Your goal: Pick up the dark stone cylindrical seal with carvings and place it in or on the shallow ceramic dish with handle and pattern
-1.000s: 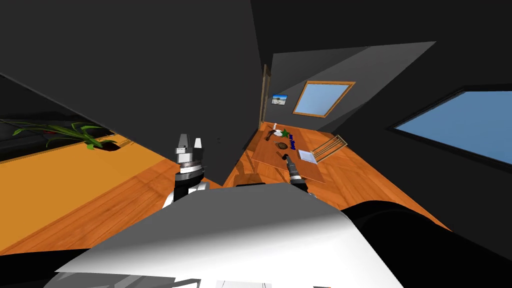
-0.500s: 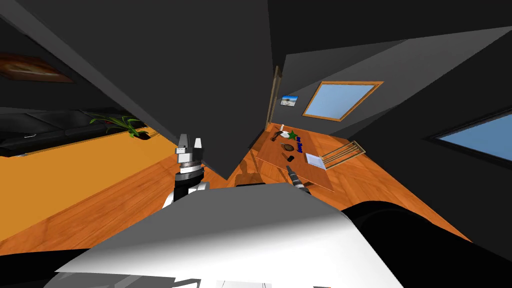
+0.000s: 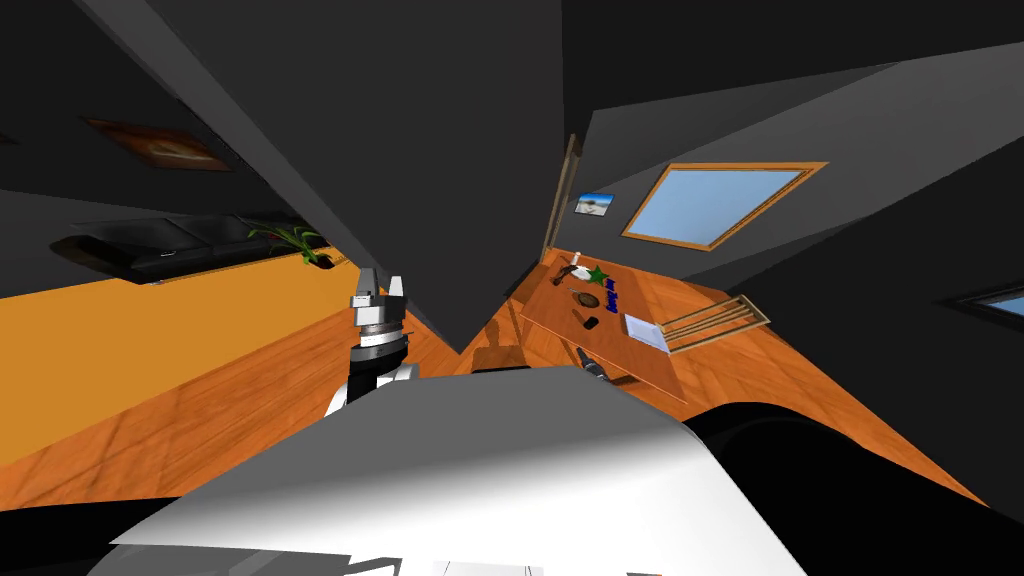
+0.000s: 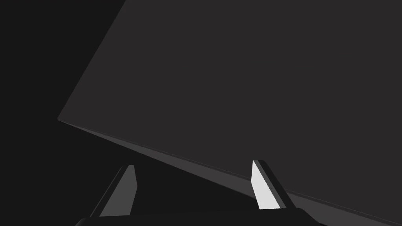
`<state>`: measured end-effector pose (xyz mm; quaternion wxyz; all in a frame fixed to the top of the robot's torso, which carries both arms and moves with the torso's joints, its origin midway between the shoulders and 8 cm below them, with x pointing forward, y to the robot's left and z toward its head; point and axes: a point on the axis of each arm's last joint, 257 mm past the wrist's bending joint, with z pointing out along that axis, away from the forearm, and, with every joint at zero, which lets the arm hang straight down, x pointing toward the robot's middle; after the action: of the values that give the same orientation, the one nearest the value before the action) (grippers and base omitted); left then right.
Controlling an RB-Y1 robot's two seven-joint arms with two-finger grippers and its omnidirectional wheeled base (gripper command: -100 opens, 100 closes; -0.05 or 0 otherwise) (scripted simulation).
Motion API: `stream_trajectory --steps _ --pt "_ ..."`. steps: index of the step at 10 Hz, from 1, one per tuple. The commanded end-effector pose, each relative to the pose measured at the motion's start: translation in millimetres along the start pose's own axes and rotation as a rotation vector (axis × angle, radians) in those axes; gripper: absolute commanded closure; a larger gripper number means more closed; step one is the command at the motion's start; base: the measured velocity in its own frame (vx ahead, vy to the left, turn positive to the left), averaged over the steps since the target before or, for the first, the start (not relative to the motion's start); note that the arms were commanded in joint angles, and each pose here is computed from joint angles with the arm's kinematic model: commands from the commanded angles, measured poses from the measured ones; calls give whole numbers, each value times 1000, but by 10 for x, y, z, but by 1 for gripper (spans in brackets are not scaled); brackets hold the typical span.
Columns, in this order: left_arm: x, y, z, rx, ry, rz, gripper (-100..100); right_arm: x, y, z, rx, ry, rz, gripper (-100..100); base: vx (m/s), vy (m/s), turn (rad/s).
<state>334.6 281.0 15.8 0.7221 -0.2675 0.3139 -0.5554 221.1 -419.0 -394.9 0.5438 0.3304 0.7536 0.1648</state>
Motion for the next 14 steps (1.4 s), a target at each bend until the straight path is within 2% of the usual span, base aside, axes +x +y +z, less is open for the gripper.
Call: stream_trajectory --steps 1,2,3,4,5,6,9,10,12,14 --pt "0 0 0 0 0 0 0 97 -371 -164 79 62 -84 -100 -2 13 290" --pt "0 0 0 0 0 0 0 97 -371 -164 79 62 -84 -100 1 4 118" --pt "0 0 0 0 0 0 0 121 -549 -250 109 95 -142 -100 5 9 205" --pt "0 0 0 0 0 0 0 156 -628 -287 126 104 -141 -100 8 2 92" --pt "-1 0 0 0 0 0 0 168 -804 -378 155 138 -199 -100 17 9 204" --pt "0 0 0 0 0 0 0 197 -877 -416 171 146 -197 -100 19 -1 92" --pt "0 0 0 0 0 0 0 209 -1558 -820 289 268 -365 -100 43 -5 248" --pt "0 0 0 0 0 0 0 209 -1558 -820 289 268 -365 -100 52 -18 81" --pt "-1 0 -1 0 0 0 0 117 -1906 -1041 344 339 -474 -100 64 -13 165" --pt "-1 1 -1 0 0 0 0 128 -1951 -1080 355 345 -473 -100 43 -11 60"
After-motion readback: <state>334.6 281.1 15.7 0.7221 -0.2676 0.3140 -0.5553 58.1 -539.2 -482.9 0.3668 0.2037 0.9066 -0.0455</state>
